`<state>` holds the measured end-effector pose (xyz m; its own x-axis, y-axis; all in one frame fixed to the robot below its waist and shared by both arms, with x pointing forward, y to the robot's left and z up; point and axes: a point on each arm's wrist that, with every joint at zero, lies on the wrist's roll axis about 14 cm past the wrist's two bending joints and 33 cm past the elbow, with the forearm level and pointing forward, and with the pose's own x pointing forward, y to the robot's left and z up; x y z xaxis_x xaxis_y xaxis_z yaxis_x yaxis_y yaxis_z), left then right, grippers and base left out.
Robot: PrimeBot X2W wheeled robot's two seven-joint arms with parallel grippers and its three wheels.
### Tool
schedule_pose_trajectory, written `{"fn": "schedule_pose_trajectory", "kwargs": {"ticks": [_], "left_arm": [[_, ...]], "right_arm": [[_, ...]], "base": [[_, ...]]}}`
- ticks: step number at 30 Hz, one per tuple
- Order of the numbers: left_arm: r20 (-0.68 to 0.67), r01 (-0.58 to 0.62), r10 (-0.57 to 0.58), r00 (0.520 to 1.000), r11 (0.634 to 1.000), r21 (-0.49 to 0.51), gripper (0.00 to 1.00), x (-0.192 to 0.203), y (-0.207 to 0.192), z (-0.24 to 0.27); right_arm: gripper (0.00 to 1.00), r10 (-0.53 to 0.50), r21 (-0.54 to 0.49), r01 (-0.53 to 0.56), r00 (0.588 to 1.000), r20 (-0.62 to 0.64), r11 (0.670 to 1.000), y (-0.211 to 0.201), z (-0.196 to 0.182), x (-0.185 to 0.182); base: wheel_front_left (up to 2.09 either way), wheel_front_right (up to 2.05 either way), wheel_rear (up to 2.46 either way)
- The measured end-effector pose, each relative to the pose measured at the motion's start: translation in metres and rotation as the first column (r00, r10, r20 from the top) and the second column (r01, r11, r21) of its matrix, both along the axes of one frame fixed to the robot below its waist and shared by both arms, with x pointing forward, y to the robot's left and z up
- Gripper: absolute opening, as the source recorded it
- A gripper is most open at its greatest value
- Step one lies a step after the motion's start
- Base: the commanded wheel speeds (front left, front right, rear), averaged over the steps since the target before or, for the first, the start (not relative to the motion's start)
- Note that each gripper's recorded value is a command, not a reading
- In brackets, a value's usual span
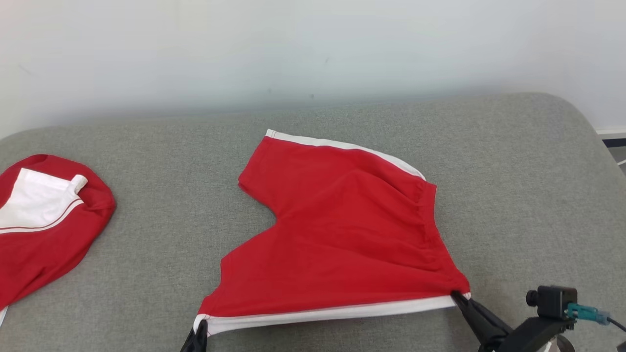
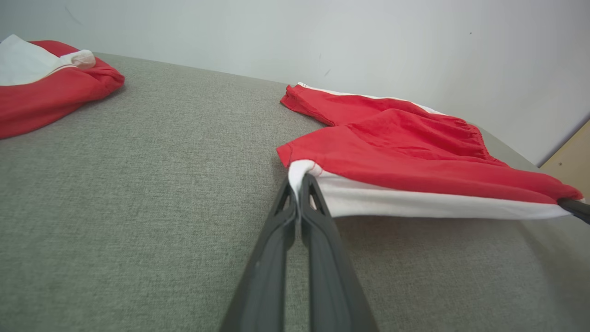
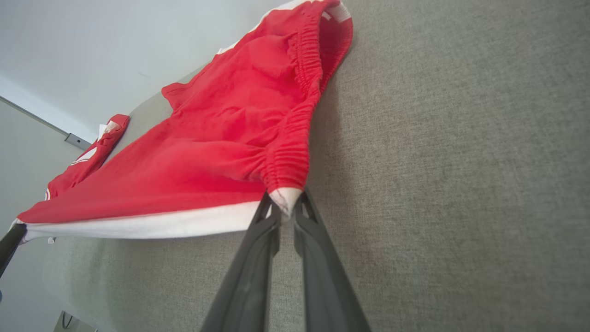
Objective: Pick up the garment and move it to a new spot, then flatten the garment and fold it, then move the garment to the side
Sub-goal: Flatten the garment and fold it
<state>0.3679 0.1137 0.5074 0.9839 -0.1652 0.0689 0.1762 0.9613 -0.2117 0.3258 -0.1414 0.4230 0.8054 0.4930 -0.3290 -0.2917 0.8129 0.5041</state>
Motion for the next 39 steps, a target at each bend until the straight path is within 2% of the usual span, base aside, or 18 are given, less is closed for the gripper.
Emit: {"fn": "schedule_pose_trajectory", "kwargs": {"ticks": [5,9,14,17,24,31,39], "left_arm": [[0.003,-0.007,0.007,1.0,1.0,0.008,0.0,-0.001,0.002,0.0],[0.042,0.019,-0.019,0.999,1.0,0.016,0.0,0.009,-0.001,0.011],[0.172,0.078,-0.088,0.981,0.995,0.06,0.0,0.04,-0.011,0.053],[0.211,0.12,-0.131,0.969,0.99,0.068,0.0,0.063,-0.018,0.075],[0.251,0.181,-0.222,0.942,0.968,0.176,0.0,0.112,-0.033,0.107],[0.214,0.23,-0.289,0.933,0.938,0.26,0.0,0.17,-0.055,0.112],[0.046,0.308,-0.342,0.939,0.89,0.336,0.0,0.235,-0.084,0.066]], "right_arm": [[0.0,0.021,0.004,-0.021,1.0,-0.022,1.0,0.004,-0.003,-0.013],[0.0,-0.004,0.039,0.003,1.0,0.025,0.999,0.006,0.011,-0.004],[0.0,-0.05,0.073,0.042,0.993,0.11,0.996,0.006,0.034,0.012],[0.0,-0.057,0.081,0.046,0.988,0.144,0.996,0.009,0.044,0.022],[0.0,-0.087,0.098,0.067,0.974,0.211,0.993,0.016,0.068,0.053],[0.0,-0.143,0.107,0.122,0.967,0.212,0.987,0.011,0.077,0.095],[0.0,-0.212,0.112,0.198,0.968,0.131,0.974,-0.001,0.064,0.139]], "base": [[0.0,0.0,0.0],[0.0,0.0,0.0],[0.0,0.0,0.0],[0.0,0.0,0.0],[0.0,0.0,0.0],[0.0,0.0,0.0],[0.0,0.0,0.0]]}}
